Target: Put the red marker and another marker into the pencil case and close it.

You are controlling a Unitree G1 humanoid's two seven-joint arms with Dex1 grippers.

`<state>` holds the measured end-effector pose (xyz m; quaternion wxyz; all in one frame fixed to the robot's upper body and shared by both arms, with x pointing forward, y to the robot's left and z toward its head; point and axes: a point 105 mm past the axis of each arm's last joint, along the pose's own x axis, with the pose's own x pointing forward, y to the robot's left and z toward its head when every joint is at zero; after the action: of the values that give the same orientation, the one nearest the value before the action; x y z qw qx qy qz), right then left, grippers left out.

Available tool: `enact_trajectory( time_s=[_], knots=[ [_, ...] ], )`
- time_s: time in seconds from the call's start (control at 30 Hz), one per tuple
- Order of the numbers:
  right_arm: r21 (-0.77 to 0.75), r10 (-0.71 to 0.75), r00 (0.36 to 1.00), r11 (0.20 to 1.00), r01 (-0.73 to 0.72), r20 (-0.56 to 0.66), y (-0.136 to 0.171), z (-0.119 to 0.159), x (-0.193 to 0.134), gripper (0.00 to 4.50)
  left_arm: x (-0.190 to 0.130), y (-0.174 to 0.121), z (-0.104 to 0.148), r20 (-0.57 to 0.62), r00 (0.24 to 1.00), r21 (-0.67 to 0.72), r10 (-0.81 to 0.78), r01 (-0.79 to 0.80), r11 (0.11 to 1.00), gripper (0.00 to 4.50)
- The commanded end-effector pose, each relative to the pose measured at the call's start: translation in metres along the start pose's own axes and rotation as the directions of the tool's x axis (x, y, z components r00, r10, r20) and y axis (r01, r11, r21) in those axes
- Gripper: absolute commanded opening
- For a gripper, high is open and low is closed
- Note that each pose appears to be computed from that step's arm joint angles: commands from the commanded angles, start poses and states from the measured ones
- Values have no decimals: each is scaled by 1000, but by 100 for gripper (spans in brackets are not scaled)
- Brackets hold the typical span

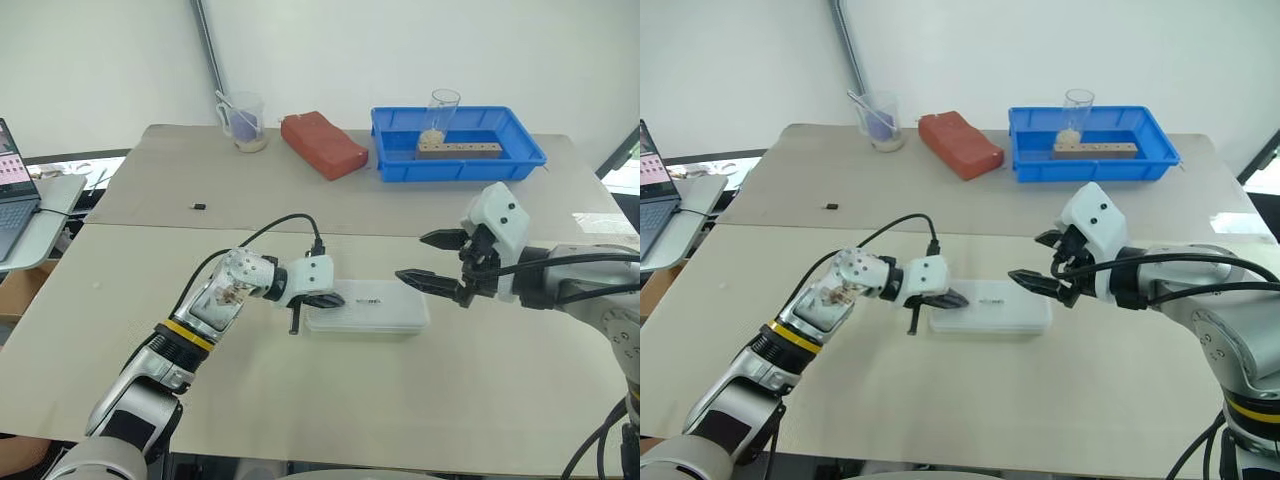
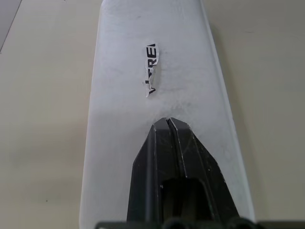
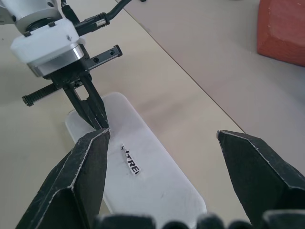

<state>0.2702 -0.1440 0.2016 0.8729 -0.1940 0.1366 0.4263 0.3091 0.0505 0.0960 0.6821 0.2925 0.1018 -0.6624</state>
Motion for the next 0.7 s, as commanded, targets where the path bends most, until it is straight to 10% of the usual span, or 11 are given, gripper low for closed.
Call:
enact_trajectory(
  time_s=[0.03,0.23,0.7],
  knots=[
    [-39,-6,1000,999,6,2,-4,-2,-8,394,-38,13,23,135,986,-43,101,-96,994,131],
    [-43,-21,999,999,20,-29,-19,-27,-16,394,-90,11,22,132,958,-119,254,-239,964,438],
    [-32,-143,986,989,141,-83,-48,-73,-27,394,-165,9,-12,-58,779,-134,624,-626,769,445]
  ],
)
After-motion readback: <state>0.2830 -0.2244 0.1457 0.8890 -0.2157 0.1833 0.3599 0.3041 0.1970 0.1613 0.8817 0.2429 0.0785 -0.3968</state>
